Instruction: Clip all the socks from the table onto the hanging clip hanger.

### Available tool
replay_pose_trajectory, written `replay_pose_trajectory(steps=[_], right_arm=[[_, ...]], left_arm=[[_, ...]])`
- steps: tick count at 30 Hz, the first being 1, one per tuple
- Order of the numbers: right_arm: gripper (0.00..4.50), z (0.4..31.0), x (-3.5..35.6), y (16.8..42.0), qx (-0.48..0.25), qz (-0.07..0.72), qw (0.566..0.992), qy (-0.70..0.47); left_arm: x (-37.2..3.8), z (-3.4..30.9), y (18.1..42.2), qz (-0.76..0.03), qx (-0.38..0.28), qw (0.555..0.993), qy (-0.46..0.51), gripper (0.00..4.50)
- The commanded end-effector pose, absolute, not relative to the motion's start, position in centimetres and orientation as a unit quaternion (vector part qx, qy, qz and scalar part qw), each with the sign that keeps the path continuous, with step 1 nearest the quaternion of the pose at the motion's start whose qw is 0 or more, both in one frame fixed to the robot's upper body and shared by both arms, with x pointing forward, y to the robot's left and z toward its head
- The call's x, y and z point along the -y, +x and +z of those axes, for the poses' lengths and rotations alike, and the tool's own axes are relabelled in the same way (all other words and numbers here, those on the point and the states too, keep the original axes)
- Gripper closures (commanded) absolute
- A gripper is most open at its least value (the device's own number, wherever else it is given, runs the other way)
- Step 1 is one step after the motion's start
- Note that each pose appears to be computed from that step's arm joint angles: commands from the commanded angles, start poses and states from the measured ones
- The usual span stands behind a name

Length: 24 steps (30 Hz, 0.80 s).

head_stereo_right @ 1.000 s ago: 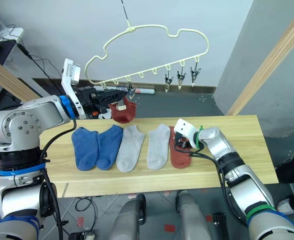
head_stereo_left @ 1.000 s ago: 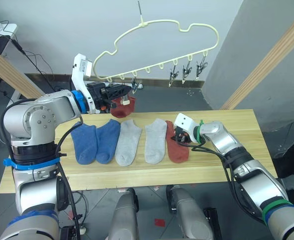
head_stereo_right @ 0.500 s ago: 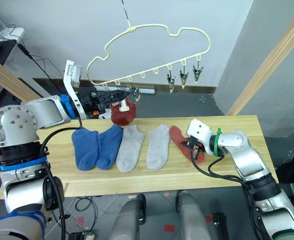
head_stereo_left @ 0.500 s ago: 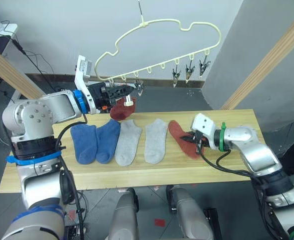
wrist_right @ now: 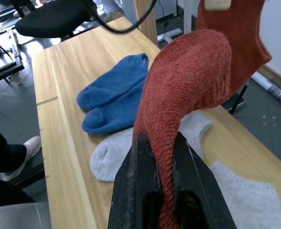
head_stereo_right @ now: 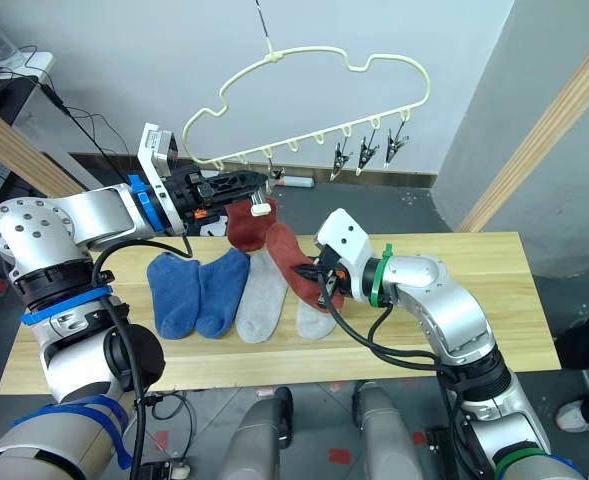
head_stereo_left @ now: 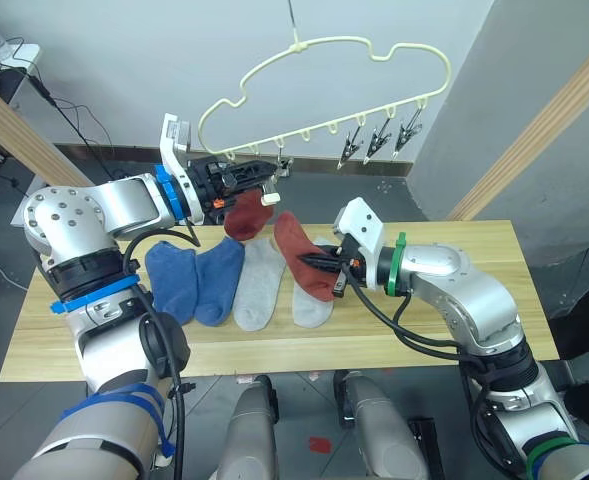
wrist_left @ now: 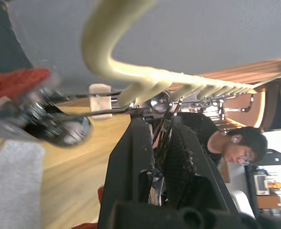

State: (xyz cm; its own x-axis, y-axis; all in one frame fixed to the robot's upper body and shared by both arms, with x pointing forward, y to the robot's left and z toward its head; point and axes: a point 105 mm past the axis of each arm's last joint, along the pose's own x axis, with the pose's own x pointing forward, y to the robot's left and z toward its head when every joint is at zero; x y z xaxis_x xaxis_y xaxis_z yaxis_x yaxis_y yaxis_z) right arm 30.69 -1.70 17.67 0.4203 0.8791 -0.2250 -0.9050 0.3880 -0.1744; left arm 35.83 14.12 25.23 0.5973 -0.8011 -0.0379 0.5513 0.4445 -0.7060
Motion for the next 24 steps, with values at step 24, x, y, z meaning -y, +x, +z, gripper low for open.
replay_pose_trajectory(steps=[24], right_arm=[[4.47,21.0,-0.5,29.2,-0.005,0.579,0.808,-0.111]], left_arm=[[-14.7,25.6,35.8,-0.394,-0.171,0.844,-0.321,4.24]])
